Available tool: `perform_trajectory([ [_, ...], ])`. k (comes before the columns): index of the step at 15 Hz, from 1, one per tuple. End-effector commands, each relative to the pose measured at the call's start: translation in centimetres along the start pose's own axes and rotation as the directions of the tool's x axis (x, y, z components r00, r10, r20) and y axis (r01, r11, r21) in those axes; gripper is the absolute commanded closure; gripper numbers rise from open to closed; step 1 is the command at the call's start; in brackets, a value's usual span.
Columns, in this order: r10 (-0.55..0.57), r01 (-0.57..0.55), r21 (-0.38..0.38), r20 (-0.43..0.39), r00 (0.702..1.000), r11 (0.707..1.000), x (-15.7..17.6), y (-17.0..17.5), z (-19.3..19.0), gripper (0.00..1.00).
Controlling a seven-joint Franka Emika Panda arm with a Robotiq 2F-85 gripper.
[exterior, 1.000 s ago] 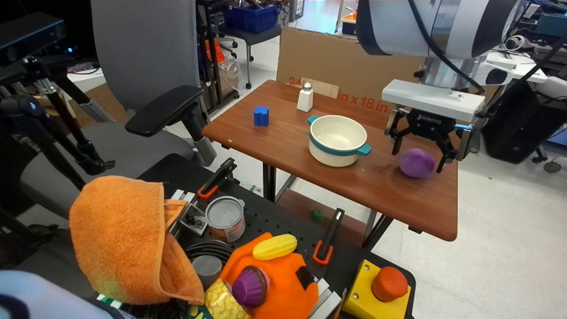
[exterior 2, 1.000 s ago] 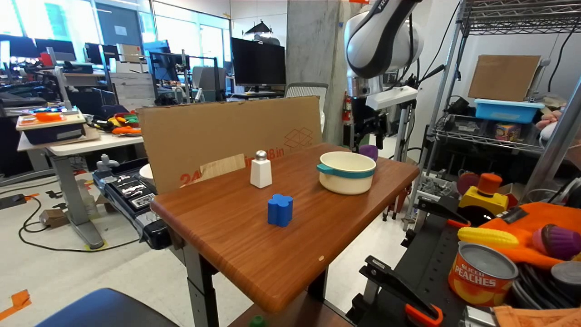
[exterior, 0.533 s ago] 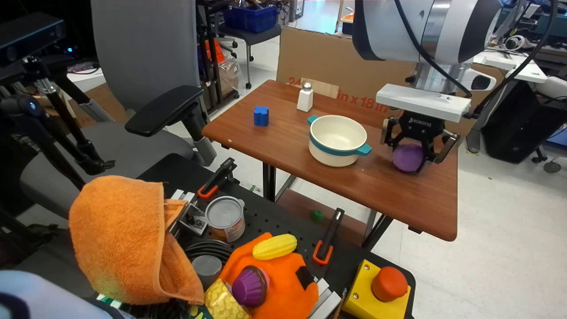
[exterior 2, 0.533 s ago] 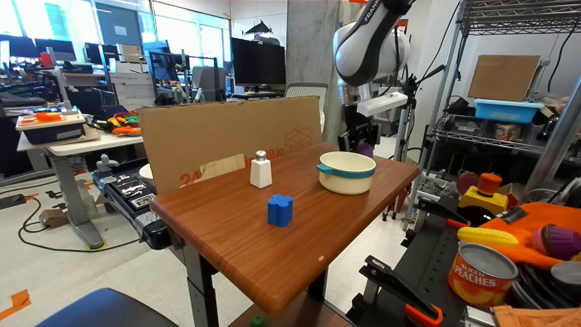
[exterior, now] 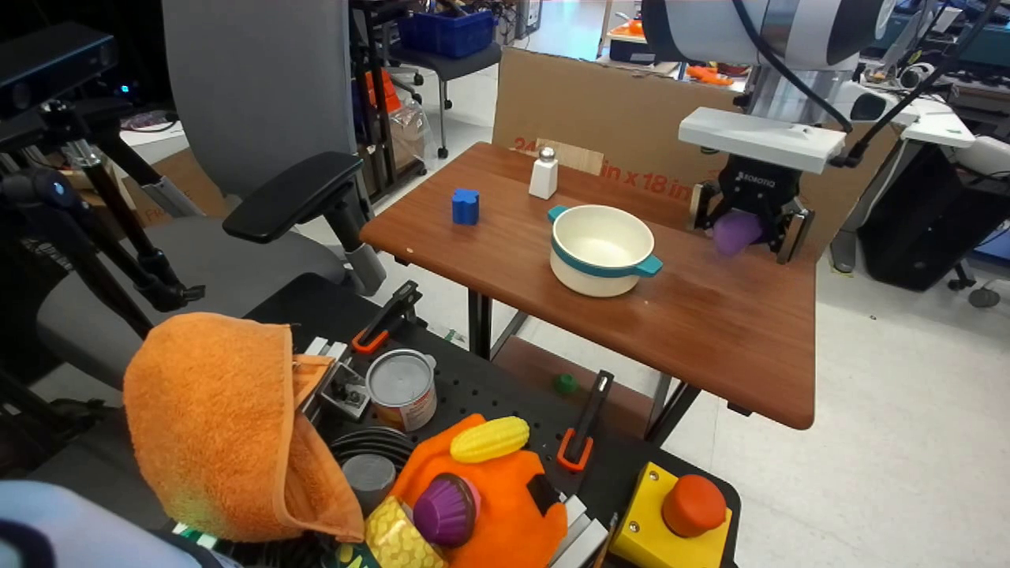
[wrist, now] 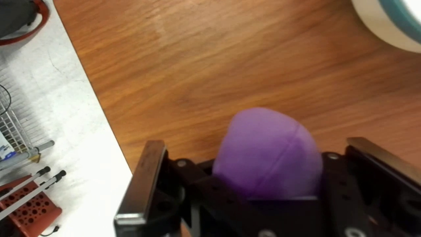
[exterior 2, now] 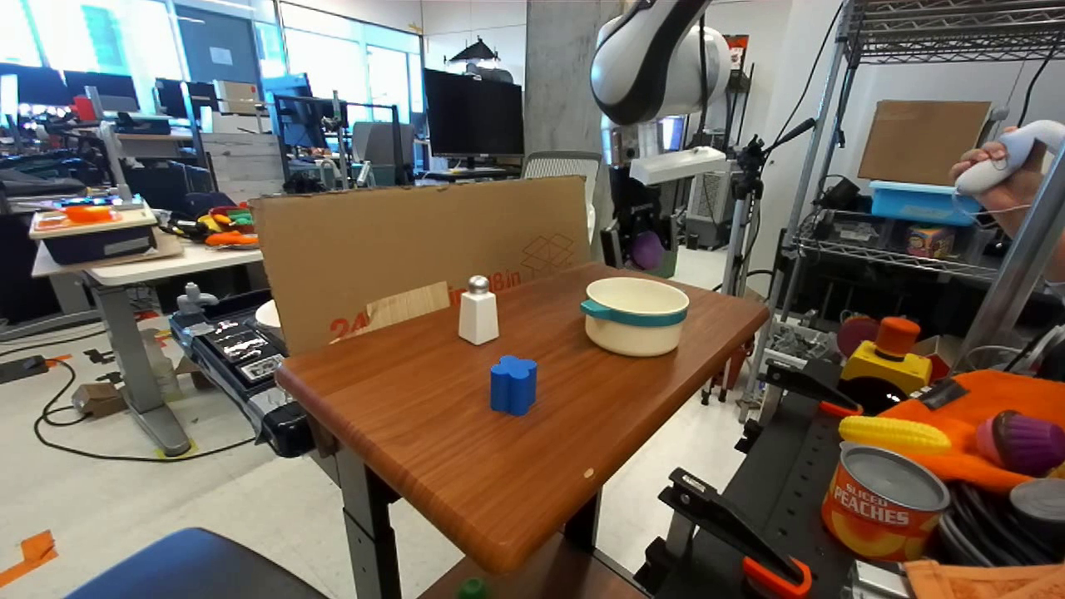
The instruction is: Move the purple plush toy backwards
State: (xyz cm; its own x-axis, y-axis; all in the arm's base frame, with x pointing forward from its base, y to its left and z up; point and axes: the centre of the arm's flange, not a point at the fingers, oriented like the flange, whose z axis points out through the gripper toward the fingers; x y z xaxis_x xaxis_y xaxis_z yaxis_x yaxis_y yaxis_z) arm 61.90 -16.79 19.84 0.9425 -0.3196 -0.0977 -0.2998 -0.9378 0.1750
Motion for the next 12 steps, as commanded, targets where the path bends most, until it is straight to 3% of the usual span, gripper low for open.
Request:
perform_trajectory([
  [1, 0.001, -0.001, 0.03, 0.0, 1.0, 1.0, 2.4, -4.0, -1.1, 1.0],
  [7, -0.055, 0.054, 0.032, 0.008, 0.998, 0.998, 1.7, -11.6, 0.2, 1.0],
  [11, -0.073, 0.073, 0.03, 0.008, 0.997, 0.997, 1.2, -14.7, 1.0, 1.0],
  [12, -0.074, 0.074, 0.023, 0.009, 0.997, 0.997, 1.2, -15.1, 1.2, 0.84],
])
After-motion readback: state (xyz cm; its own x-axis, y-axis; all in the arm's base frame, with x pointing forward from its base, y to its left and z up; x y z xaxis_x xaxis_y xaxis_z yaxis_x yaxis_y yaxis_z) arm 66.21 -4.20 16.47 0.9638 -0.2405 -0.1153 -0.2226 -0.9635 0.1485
